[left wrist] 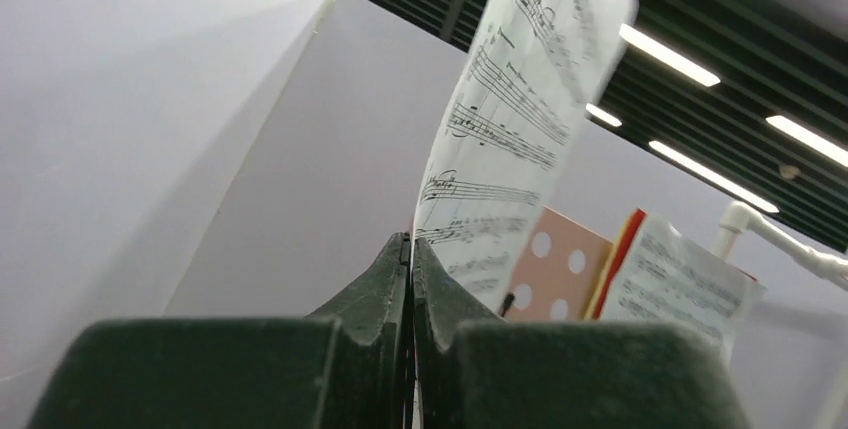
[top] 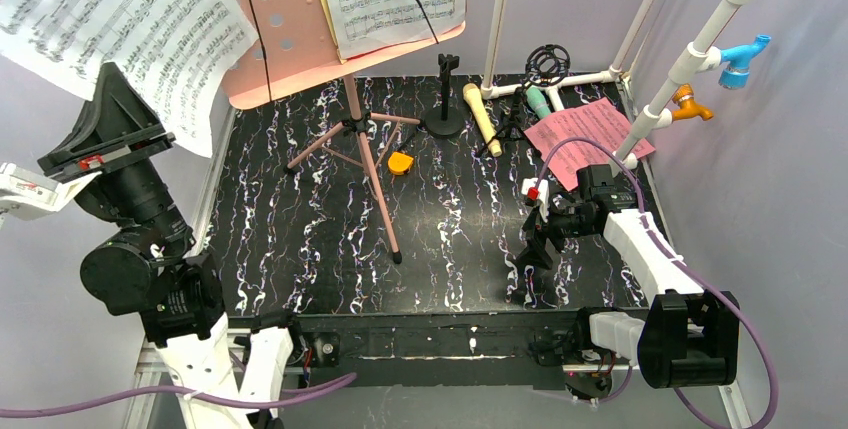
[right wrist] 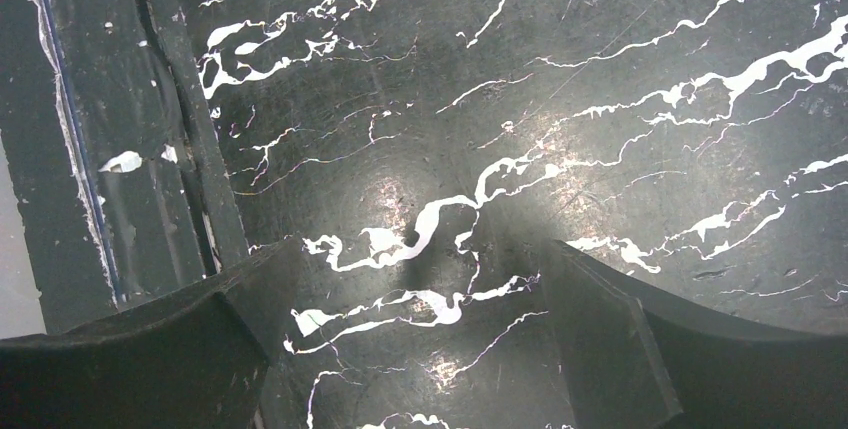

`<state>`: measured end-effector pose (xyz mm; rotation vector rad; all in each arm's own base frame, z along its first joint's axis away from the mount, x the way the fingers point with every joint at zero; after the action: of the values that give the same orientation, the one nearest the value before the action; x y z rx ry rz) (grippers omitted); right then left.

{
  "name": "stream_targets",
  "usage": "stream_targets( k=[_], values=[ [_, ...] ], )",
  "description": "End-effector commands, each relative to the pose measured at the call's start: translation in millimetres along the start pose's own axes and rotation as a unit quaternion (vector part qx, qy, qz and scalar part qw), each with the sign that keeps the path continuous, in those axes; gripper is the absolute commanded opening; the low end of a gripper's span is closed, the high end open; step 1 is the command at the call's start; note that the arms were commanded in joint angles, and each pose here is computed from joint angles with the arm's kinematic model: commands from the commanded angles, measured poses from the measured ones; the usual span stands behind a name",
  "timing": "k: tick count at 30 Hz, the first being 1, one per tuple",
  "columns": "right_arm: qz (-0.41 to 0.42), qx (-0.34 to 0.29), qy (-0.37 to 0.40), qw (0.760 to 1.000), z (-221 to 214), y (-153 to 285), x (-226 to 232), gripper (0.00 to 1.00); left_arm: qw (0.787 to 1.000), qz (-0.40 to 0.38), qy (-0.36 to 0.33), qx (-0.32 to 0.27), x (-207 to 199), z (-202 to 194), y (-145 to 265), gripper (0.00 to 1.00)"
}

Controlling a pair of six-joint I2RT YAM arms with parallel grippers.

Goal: Pack up the instrument practice props
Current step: Pick up the sheet music from the music stand.

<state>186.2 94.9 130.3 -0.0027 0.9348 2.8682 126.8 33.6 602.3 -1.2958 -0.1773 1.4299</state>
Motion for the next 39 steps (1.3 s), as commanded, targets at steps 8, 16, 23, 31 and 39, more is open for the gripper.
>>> stream_targets(
  k=[8, 16, 23, 31, 39],
  values=[
    [0.0, -0.006, 0.004, 1.0, 1.1, 2.0, 1.6, 0.98, 0.959, -0.239, 0.014, 0.152, -79.8, -6.4, 39.2, 0.0],
    [0.008, -0.014, 0.021, 1.0, 12.2, 8.5, 3.2, 0.98, 0.907, -0.345, 0.069, 0.233, -112.6, -2.8, 75.1, 0.0],
    [-0.014, 0.007, 0.078, 0.997, 45.0, 40.2, 1.2, 0.98, 0.874, -0.369, 0.122, 0.291, -113.5, -11.4, 97.1, 0.0],
    [-0.024, -0.021, 0.114, 0.993, 98.6, 75.3, 8.0, 0.98, 0.825, -0.35, 0.199, 0.396, -88.1, -58.1, 126.0, 0.0],
    [-0.02, -0.046, 0.109, 0.993, 116.9, 85.7, 14.3, 0.98, 0.763, -0.32, 0.248, 0.503, -55.7, -117.0, 165.2, 0.0]
  ],
)
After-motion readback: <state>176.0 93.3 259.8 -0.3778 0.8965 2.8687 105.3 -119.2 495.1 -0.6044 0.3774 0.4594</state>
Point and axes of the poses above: each gripper's point midway between its finger pads, its own y axis back along the fingers, its own x axis along the line the jaws close on, z = x × y, the point moved 5 cm from there along y, back along the fingers, and after that the axes turned 14 degrees about y, right-handed, at the moved point
